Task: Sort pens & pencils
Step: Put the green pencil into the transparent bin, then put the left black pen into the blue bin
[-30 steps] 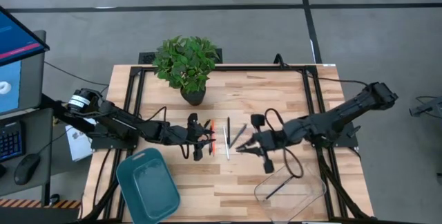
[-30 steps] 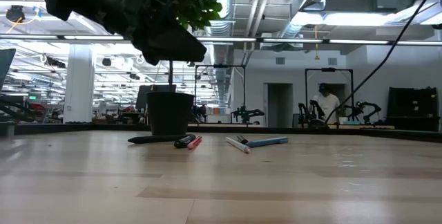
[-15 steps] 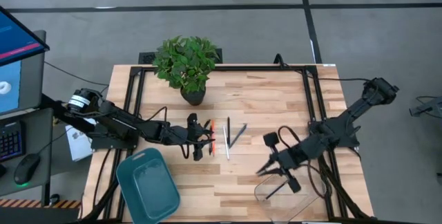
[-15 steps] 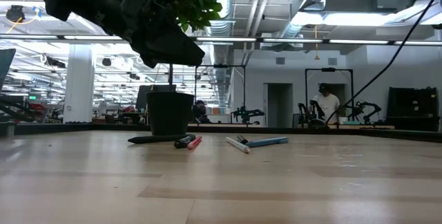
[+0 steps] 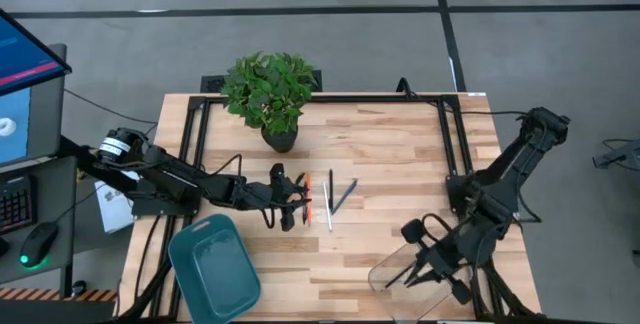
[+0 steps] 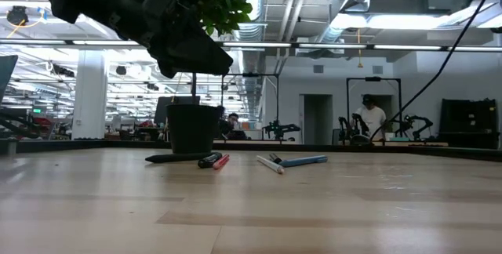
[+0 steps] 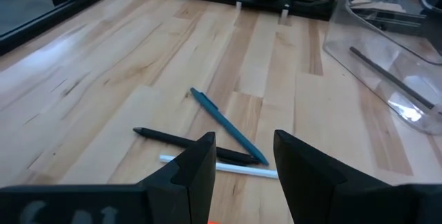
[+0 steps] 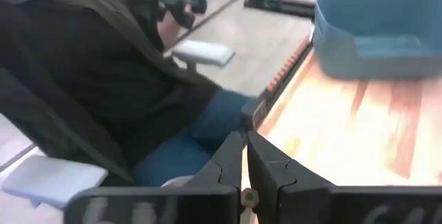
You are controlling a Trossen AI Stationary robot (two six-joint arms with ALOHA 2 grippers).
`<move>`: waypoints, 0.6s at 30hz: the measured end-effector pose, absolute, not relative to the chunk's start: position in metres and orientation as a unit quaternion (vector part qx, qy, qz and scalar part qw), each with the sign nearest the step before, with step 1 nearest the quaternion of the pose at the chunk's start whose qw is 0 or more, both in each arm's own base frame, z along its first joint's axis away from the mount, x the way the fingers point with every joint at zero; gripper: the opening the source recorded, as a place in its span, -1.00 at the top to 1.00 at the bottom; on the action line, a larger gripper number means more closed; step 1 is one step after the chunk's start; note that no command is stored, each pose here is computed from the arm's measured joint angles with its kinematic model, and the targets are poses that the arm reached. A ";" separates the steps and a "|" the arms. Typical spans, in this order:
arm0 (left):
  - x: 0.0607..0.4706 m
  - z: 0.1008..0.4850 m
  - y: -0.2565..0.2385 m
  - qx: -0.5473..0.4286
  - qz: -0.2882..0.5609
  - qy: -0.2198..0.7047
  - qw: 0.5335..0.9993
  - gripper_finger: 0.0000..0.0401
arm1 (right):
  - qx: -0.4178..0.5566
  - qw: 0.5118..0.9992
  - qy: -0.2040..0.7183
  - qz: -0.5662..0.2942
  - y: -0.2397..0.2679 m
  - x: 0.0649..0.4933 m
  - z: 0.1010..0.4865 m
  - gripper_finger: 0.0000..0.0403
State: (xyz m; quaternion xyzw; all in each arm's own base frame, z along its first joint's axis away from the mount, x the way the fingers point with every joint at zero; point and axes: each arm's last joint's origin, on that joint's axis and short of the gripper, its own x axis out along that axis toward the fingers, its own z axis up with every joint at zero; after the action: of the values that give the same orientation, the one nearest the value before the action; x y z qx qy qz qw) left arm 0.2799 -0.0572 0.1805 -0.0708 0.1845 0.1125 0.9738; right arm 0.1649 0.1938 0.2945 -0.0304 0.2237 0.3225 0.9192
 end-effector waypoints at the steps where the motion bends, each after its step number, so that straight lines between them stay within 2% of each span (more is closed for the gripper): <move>1: 0.280 0.180 -0.057 -0.072 0.115 0.184 0.974 0.32 | -0.028 0.919 0.231 0.317 0.194 0.163 0.293 0.85; 10: 0.280 0.181 -0.057 -0.075 0.122 0.182 0.973 0.32 | -0.015 0.917 0.301 0.260 0.187 0.150 0.285 0.73; 18: 0.280 0.180 -0.057 -0.075 0.122 0.182 0.973 0.32 | 0.031 0.902 0.372 0.216 0.182 0.142 0.275 0.95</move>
State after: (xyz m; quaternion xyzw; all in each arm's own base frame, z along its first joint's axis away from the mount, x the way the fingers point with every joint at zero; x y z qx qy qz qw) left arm 0.2798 -0.0567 0.1805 -0.0753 0.1824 0.1219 0.9727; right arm 0.1418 0.1822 0.2754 0.0307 0.3724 0.2155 0.9022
